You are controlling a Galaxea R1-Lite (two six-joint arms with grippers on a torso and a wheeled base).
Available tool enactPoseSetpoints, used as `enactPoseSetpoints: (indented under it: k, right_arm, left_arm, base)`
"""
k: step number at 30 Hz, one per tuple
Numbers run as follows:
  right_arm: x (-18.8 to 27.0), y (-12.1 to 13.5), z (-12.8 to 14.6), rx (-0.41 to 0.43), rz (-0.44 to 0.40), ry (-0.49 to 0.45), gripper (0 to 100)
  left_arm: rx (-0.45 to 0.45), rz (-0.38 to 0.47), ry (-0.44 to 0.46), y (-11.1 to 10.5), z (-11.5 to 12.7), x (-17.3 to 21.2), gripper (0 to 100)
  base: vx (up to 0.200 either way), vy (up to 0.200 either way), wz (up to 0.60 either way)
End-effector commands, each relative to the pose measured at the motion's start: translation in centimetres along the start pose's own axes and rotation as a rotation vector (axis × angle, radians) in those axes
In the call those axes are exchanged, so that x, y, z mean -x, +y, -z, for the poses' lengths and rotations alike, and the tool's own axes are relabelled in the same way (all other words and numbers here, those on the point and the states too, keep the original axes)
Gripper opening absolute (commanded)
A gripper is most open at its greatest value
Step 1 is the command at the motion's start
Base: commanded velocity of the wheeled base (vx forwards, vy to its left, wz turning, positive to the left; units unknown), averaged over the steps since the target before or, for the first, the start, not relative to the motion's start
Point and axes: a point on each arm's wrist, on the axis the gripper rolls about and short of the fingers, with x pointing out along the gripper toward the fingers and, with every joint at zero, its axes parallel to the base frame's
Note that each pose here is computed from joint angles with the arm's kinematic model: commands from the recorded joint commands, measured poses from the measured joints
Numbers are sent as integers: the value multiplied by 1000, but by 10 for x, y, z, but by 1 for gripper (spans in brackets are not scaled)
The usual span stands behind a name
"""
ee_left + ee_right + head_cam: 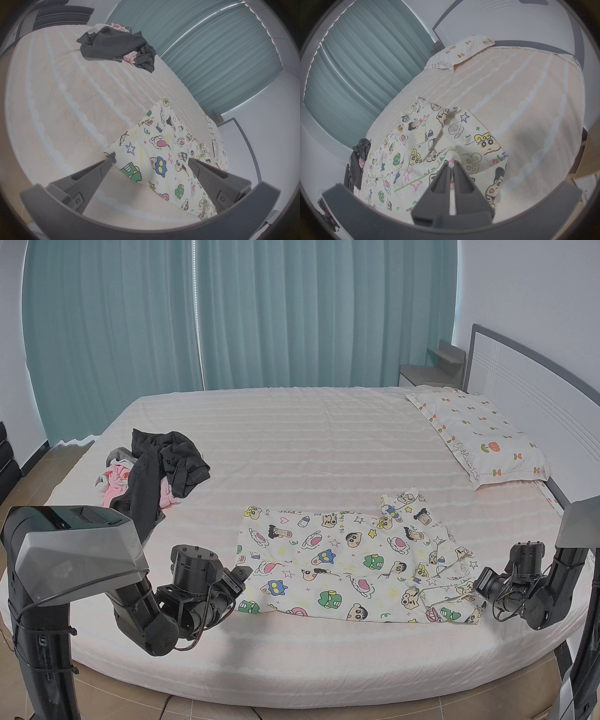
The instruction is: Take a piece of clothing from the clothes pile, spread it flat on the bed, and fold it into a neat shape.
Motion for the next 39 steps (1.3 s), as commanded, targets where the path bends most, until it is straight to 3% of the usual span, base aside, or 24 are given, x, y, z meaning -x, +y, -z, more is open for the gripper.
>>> enactPoseSetpoints:
  k: [1,8,16,22,26,37,38,39]
  right_arm:
    - [27,17,-6,28,-43,-46,0]
    - [47,24,12,77,-46,-13,0]
    - [64,31,4,109,-61,-70,0]
    - [70,30,15,140,-41,-8,0]
    - [64,17,31,154,18,70,0]
    - [56,-1,53,168,68,135,0]
    - [54,-3,55,168,71,139,100]
    - [55,-4,56,171,68,138,100]
  left_arm:
    - [0,2,-2,-1,0,0,100]
    - [2,3,-3,-1,-1,1,100]
    - [2,5,-3,-1,-1,1,100]
    - [2,3,-3,-1,-1,1,100]
    - [2,3,-3,-1,-1,1,100]
    - [-1,1,-1,0,0,1,100]
    - [-1,1,-1,0,0,1,100]
    - [-1,1,-1,0,0,1,100]
  base:
    - [0,0,0]
    - [0,0,0]
    - [0,0,0]
    - [0,0,0]
    - [0,0,0]
    - [0,0,0]
    - [0,0,0]
    - [0,0,0]
